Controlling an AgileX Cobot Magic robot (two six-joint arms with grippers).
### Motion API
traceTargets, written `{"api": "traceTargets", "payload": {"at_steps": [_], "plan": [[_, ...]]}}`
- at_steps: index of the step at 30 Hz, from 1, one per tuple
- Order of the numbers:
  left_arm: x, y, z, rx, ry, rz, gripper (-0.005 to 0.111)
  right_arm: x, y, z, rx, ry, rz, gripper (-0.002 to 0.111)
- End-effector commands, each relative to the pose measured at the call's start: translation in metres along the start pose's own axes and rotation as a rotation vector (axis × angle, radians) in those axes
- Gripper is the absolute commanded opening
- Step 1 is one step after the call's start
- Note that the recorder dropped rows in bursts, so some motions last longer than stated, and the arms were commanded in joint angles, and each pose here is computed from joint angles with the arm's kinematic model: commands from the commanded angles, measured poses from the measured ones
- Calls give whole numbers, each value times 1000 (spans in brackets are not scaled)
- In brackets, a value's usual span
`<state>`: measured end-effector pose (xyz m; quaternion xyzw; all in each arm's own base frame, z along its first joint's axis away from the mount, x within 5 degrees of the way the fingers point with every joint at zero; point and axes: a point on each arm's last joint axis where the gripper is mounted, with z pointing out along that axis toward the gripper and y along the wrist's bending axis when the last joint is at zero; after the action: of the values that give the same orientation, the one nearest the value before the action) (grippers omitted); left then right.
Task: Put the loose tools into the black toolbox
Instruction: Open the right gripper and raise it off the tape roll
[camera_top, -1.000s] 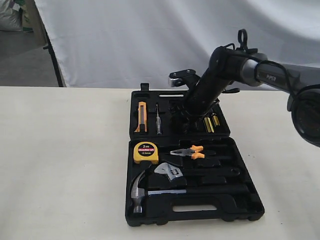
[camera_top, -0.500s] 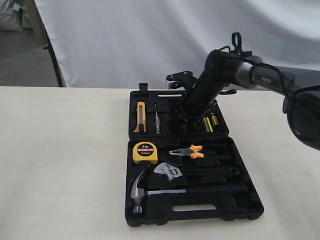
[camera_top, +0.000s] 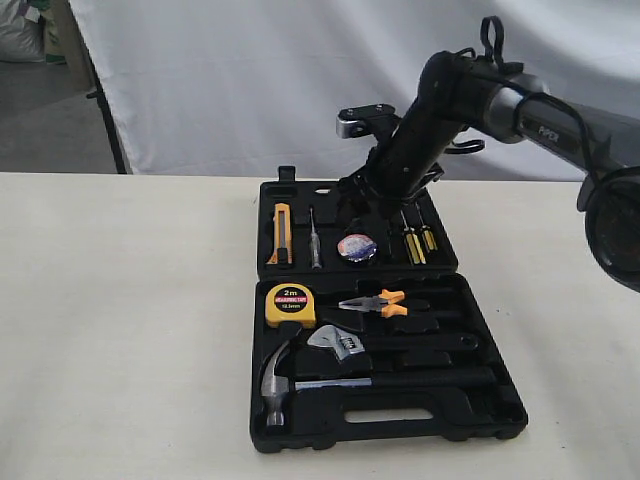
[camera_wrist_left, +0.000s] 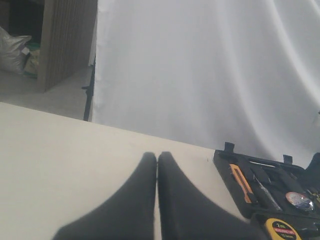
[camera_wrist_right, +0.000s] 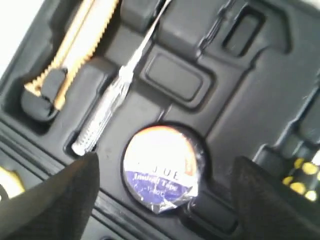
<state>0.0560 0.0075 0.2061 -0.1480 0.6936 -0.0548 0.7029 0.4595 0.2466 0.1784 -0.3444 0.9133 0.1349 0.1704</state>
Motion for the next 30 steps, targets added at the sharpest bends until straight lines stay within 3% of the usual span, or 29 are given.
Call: {"api": "traceTargets", "payload": {"at_steps": [1, 5, 13, 19, 30], "plan": [[-2, 1, 0, -21, -20, 0, 1, -1, -2, 0, -18, -14, 14, 64], [-2, 1, 0, -21, -20, 0, 1, 5, 3, 15, -109, 14, -8, 42], [-2, 1, 0, -21, -20, 0, 1, 29, -17, 61, -114, 122, 55, -1], [-2, 1, 0, -21, -20, 0, 1, 35, -20, 64, -153, 157, 90, -1], [-2, 1, 0, -21, -20, 0, 1, 0, 1, -70, -58, 14, 1, -1]]}}
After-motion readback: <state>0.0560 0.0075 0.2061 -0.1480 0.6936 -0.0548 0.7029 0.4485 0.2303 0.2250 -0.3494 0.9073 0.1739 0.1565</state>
